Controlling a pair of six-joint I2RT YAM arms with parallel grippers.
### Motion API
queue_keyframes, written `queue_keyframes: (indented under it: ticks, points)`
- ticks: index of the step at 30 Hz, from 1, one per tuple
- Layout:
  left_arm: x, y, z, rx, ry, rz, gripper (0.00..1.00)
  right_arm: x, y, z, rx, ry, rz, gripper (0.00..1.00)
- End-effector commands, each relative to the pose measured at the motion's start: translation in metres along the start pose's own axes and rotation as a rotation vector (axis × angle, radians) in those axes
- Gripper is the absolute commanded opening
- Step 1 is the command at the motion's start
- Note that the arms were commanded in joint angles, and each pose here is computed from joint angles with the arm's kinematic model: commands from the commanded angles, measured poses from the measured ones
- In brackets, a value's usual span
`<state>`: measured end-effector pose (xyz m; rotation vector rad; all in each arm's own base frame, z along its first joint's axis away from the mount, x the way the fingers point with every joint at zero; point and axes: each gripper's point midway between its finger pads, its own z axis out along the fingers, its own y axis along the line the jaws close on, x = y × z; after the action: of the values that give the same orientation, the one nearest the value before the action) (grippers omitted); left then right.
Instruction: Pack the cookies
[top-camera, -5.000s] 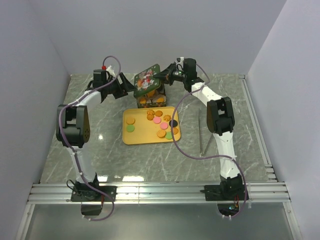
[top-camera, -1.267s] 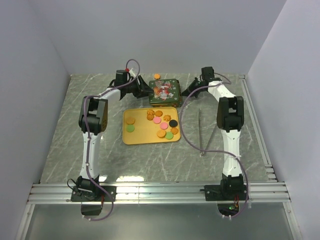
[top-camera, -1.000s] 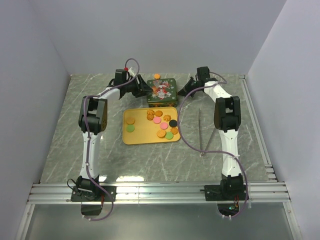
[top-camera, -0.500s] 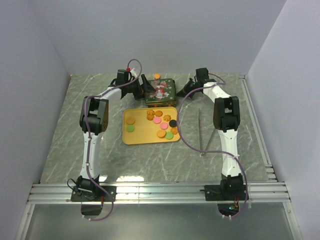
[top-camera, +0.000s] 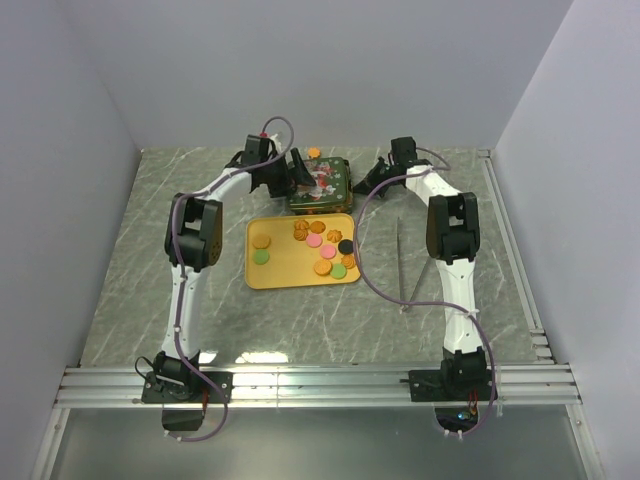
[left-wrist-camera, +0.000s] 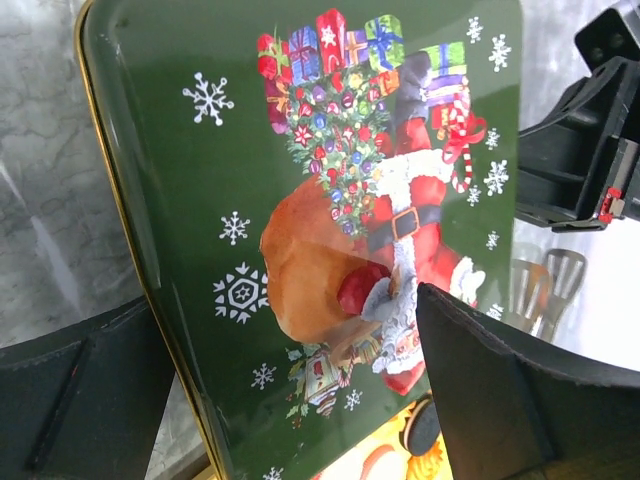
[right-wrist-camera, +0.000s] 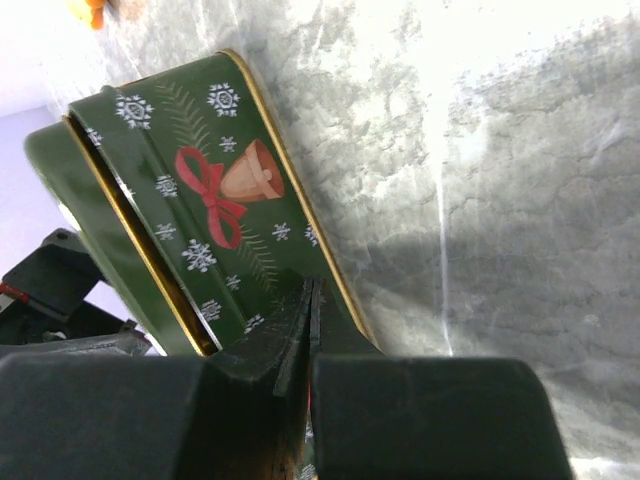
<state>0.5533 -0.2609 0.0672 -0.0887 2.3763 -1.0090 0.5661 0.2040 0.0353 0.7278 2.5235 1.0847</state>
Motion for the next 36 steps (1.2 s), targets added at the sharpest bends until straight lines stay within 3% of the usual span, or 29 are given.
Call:
queue_keyframes:
  ticks: [1,21,29,36]
  points:
    - [-0.001,-0.048,-0.005,0.051,-0.006,0.072,0.99,0.028,0.032,0.003,-0.076,0.059,-0.047,0.02]
    - [-0.022,-0.094,-0.008,-0.013,-0.09,0.059,1.0,0.033,0.032,0.001,-0.094,0.063,-0.047,0.0]
    - [0.011,-0.05,0.01,-0.131,0.012,0.043,0.99,0.034,0.033,-0.001,-0.097,0.067,-0.055,0.0]
    - [0.008,-0.015,0.0,-0.273,0.001,0.068,0.99,0.034,0.035,-0.003,-0.094,0.063,-0.061,0.0]
